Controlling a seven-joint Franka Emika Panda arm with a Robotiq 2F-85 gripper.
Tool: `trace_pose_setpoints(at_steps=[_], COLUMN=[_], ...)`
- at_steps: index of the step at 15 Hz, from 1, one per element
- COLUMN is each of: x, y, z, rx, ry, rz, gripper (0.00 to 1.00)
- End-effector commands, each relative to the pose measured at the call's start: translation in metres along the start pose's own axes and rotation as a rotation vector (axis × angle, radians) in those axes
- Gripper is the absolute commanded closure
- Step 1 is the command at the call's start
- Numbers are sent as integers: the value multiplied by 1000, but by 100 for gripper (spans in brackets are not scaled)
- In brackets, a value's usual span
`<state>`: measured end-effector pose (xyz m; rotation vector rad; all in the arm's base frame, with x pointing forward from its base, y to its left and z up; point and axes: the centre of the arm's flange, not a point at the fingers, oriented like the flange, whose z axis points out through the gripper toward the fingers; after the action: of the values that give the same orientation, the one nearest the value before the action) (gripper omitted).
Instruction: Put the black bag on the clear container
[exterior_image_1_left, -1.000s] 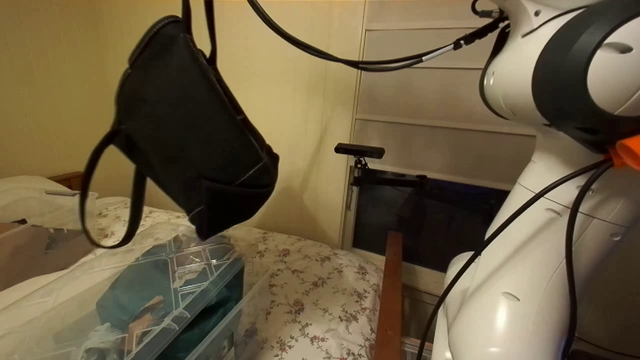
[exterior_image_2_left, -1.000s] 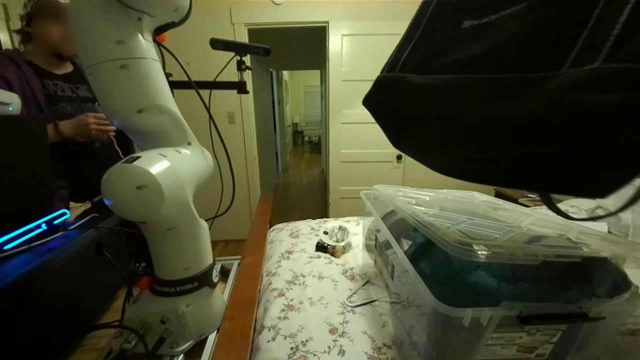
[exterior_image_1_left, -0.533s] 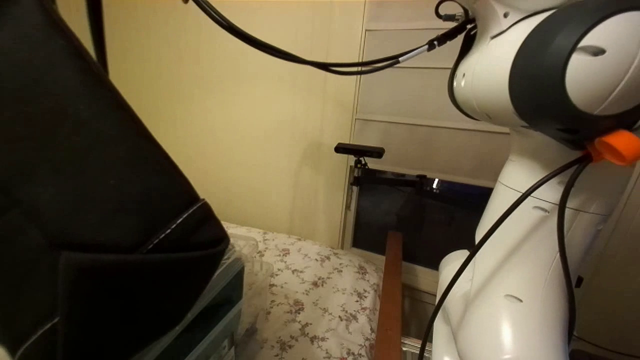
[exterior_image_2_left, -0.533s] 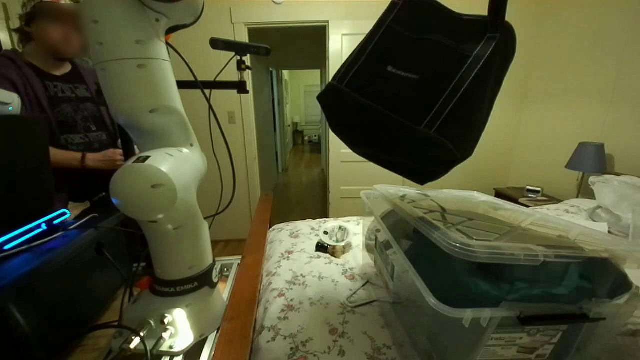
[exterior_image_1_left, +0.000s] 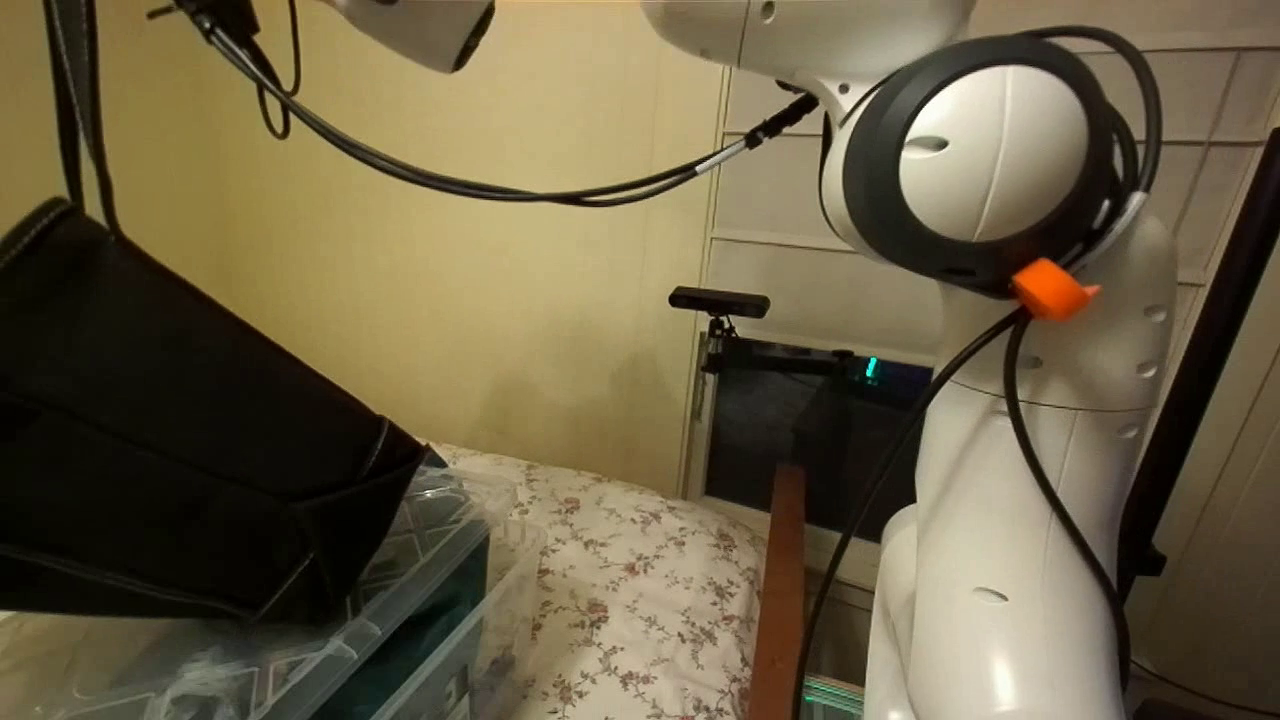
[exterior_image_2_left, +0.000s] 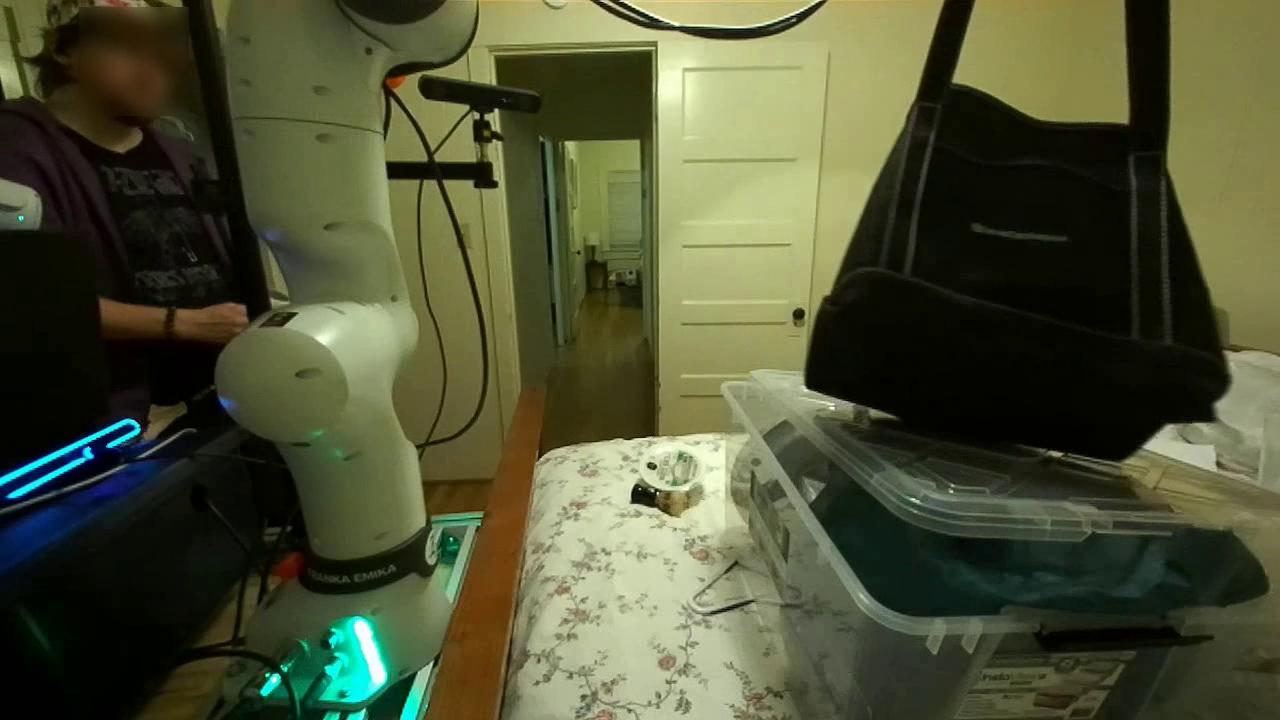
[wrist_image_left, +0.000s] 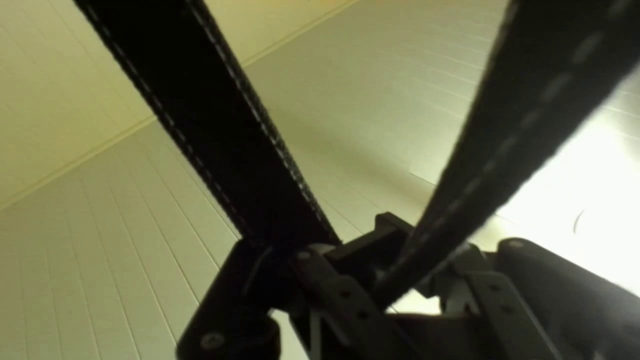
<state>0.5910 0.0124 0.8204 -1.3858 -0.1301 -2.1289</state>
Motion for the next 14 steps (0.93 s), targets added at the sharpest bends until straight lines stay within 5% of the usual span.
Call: trace_pose_setpoints(at_steps=[1,9,14], x=[-24,-21,-21], y=[26,176,217], z=[-32,-168,-221], rx=[-7,-348,-429], ry=[-33,-256,-398], rz=[-54,-207,-300], gripper=[100,100,100])
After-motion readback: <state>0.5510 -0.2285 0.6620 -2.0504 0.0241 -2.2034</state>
